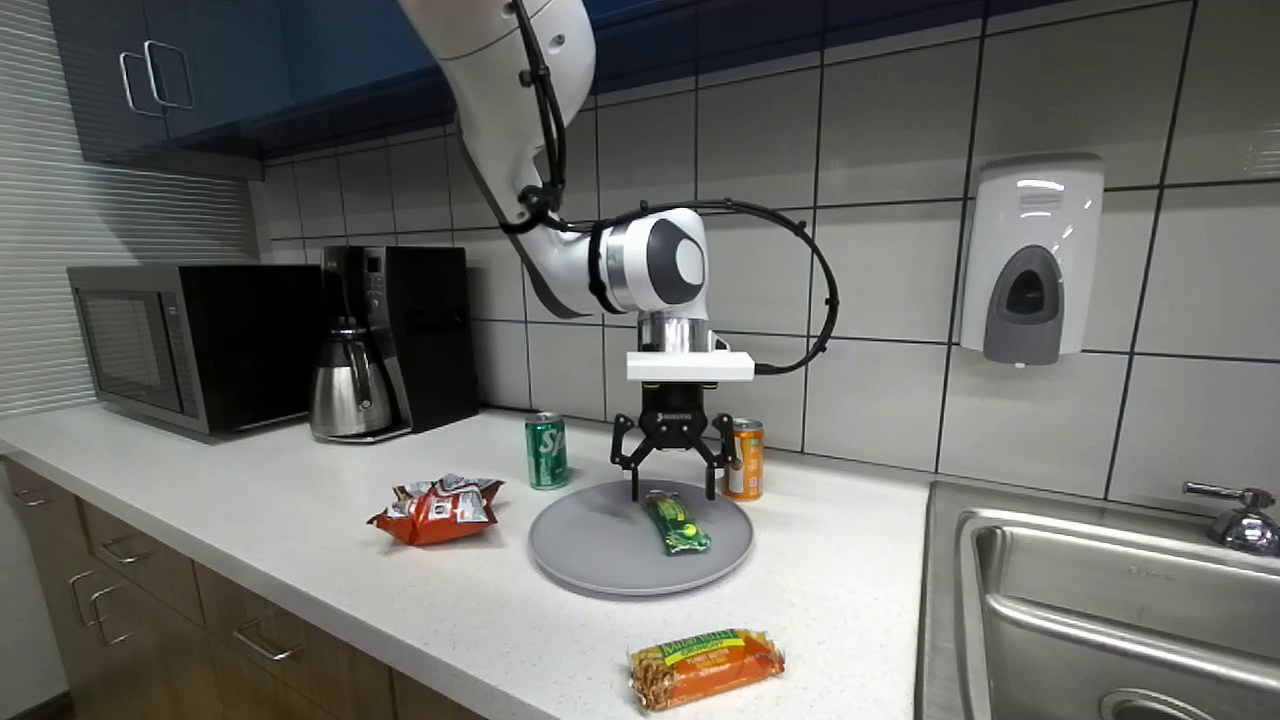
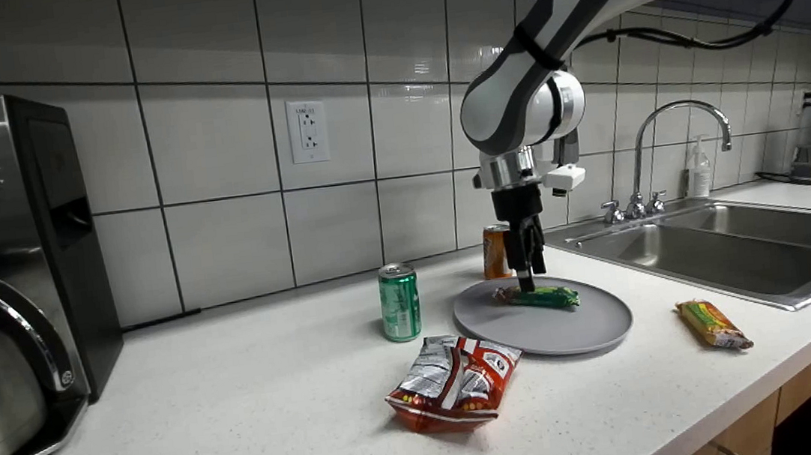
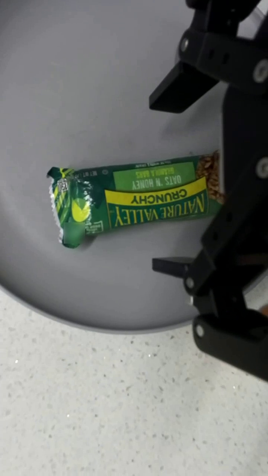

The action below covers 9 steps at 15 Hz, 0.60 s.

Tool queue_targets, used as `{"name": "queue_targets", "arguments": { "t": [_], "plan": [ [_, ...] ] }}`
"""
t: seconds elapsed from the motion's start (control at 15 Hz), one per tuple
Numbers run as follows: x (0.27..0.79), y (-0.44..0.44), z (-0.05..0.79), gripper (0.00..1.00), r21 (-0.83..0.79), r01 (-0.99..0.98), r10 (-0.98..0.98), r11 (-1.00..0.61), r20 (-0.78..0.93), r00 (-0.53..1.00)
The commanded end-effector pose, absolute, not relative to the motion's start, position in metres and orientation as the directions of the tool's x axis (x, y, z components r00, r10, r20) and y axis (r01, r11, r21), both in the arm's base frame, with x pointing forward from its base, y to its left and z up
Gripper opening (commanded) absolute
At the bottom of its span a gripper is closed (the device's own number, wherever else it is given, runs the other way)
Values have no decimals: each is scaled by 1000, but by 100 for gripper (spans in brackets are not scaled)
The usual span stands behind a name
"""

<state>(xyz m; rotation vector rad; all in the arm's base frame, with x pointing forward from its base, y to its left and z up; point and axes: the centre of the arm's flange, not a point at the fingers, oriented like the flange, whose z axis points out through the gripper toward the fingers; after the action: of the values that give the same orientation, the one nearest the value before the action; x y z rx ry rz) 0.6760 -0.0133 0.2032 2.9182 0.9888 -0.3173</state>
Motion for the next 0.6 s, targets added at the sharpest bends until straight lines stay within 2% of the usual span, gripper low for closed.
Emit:
{"name": "queue_targets", "arguments": {
  "t": [0.0, 0.53],
  "plan": [
    [663, -19, 218, 100, 2, 529, 519, -848, -194, 832],
    [645, -39, 242, 100, 63, 285, 270, -956, -181, 946]
  ]
}}
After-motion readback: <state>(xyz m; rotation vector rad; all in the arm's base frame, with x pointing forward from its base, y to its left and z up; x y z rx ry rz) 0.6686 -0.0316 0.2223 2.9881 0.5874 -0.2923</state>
